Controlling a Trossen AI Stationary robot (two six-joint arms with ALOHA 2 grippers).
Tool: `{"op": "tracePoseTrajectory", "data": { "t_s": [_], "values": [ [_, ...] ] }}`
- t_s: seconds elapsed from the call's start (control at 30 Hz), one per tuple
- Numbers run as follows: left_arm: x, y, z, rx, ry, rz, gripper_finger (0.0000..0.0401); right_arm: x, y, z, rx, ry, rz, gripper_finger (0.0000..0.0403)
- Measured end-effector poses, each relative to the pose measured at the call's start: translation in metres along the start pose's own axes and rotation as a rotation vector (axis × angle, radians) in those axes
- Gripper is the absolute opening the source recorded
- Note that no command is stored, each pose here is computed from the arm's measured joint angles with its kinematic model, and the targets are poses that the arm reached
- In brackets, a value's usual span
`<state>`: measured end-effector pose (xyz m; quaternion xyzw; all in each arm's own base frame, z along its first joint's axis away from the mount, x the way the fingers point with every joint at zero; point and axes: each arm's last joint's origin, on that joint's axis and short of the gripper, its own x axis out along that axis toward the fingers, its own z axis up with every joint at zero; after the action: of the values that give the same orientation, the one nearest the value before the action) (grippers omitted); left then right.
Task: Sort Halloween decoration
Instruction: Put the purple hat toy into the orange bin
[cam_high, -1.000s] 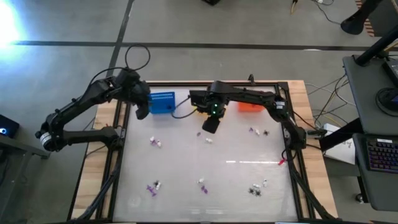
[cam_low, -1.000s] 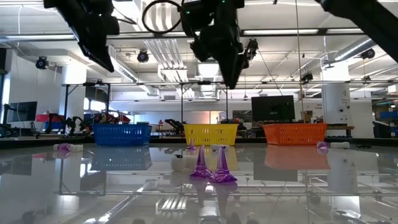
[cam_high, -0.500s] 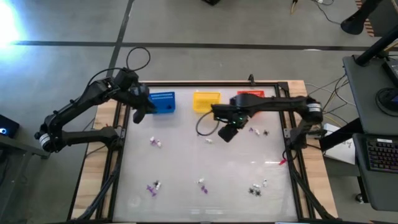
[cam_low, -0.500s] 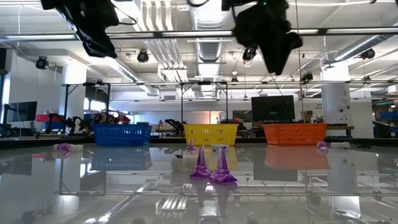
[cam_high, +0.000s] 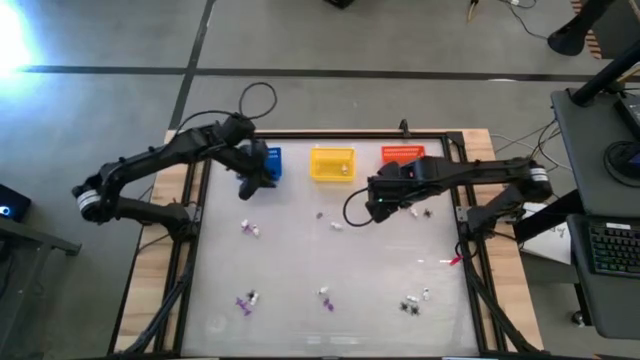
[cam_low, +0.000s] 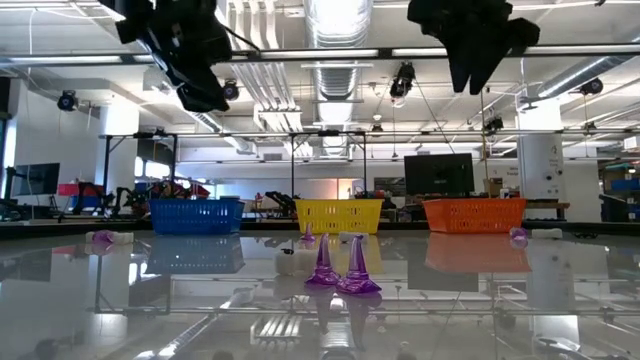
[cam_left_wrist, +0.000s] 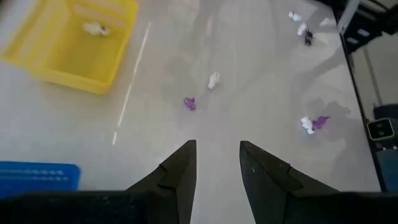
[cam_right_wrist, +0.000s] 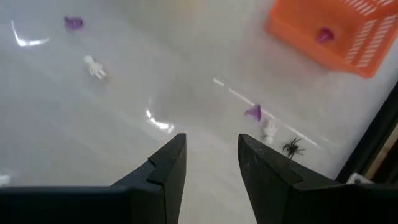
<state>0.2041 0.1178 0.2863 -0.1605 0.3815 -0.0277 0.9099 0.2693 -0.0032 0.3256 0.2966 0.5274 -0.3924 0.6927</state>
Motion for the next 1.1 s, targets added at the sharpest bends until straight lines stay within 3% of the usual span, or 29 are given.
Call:
{"op": "tracePoseTrajectory", "data": {
  "t_s": [0.33, 0.63, 0.87, 1.1],
  "values": [
    [0.035, 0.006, 0.005, -0.019, 0.062, -0.046, 0.0108, -0.016, -0.015, -0.003, -0.059, -0.065, -0.004, 0.0137],
    [0.099, 0.021, 0.008, -0.12, 0.157, -0.075, 0.0149, -0.035, -0.038, -0.008, -0.064, -0.144, -0.024, 0.0137],
    [0.136, 0.014, 0.028, -0.015, 0.219, 0.058, 0.0151, -0.047, -0.05, -0.011, -0.047, -0.202, -0.003, 0.0137],
    [0.164, 0.017, 0.044, -0.033, 0.228, 0.057, 0.0151, -0.051, -0.053, -0.012, -0.045, -0.219, 0.0, 0.0137]
  ]
}}
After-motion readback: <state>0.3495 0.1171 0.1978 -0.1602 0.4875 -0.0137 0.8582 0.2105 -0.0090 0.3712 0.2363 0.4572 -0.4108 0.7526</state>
